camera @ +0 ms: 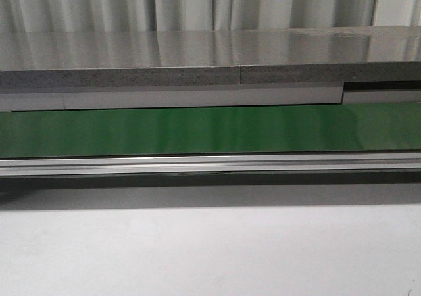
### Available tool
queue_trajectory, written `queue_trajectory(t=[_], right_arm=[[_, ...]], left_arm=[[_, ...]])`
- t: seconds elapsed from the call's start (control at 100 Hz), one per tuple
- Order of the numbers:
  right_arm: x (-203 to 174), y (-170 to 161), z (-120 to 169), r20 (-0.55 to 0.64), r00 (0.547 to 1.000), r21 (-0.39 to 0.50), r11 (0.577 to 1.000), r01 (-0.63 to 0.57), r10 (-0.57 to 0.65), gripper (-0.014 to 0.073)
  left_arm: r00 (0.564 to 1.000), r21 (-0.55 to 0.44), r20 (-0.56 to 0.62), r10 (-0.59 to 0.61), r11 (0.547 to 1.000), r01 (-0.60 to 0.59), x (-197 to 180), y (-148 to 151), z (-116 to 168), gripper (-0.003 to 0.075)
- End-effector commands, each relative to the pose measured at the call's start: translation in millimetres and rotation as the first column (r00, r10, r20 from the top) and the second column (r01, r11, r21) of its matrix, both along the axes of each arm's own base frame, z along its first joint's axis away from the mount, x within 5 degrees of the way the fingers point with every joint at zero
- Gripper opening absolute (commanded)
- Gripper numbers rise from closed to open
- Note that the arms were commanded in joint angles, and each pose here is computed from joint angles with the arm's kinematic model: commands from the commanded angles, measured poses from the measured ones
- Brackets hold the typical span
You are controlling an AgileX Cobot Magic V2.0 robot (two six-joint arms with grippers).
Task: Move button from left to right
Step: 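Lift the button with the right gripper and carry it over the green tray, then lower the button into the green tray and open the right gripper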
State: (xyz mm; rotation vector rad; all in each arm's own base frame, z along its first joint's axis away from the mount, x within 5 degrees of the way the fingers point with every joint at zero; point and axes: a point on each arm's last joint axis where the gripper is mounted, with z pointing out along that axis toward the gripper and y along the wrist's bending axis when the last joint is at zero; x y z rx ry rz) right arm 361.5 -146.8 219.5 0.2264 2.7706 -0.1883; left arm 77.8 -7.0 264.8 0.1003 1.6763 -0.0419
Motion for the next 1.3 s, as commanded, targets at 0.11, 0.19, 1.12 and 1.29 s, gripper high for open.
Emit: queue_trajectory(t=[0.11,0.19,1.12,1.29], right_arm=[[4.8,-5.0,13.9,0.060,0.998,-0.029,1.000,-0.005,0.007,0.0188],[5.5,-5.3,9.9,0.048,0.999,-0.024,1.000,-0.005,0.006,0.0188],[5.0,-5.2,7.8,0.035,0.999,-0.009,1.000,0.018,-0.018,0.0521],[1.9,1.0,43.8,0.185,0.982,-0.029,0.999,0.032,-0.026,0.0521]], left_arm=[[0.994,-0.020,0.105,0.002,1.000,0.000,0.6,0.1,16.2,-0.0020],[0.994,-0.020,0.105,0.002,1.000,0.000,0.6,0.1,16.2,-0.0020],[0.994,-0.020,0.105,0.002,1.000,0.000,0.6,0.1,16.2,-0.0020],[0.994,-0.020,0.105,0.002,1.000,0.000,0.6,0.1,16.2,-0.0020]])
